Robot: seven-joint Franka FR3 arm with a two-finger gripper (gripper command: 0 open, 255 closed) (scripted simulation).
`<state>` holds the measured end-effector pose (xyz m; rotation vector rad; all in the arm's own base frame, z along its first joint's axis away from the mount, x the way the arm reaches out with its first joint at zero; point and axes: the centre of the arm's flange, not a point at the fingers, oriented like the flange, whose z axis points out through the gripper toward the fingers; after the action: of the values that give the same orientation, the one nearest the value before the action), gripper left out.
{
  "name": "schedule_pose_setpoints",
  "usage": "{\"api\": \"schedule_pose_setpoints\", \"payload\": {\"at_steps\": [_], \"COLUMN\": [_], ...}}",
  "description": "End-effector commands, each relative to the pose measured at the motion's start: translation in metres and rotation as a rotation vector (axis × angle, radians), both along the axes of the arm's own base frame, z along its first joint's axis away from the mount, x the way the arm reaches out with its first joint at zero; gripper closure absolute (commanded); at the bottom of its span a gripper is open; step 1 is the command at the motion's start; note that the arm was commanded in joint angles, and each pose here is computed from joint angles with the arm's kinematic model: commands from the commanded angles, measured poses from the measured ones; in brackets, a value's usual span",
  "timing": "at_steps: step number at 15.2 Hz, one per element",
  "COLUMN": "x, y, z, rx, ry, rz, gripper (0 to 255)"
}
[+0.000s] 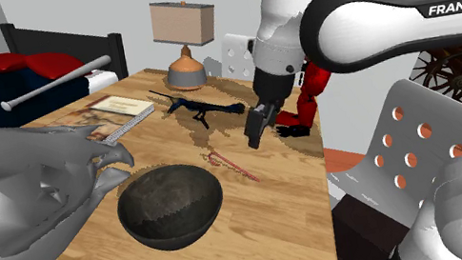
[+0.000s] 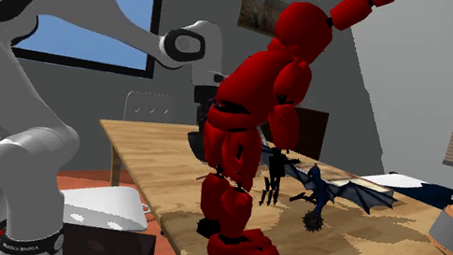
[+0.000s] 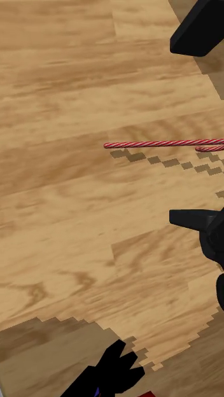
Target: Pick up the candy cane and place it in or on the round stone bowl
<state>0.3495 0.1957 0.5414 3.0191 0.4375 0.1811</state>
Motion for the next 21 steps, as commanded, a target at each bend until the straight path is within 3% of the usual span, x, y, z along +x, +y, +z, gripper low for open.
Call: {"api": "schedule_pose_setpoints", "payload": {"at_steps": [1,10,11,20,21], "x": [0.0023,0.0034,0.0034,0.0034,0.0034], "y": [0.0004,-0.0002,-0.0002,-0.0002,-0.0002], "z": [-0.0103,-0.0185,-0.0185,-0.0185,-0.0185], "rx": [0.0,0.0,0.0,0.0,0.0], "ry": [-0.001,-0.001,-0.001,-0.001,-0.001], "rz": [0.0,0.0,0.0,0.0,0.0], "gripper": [0,0,255,255,0]}}
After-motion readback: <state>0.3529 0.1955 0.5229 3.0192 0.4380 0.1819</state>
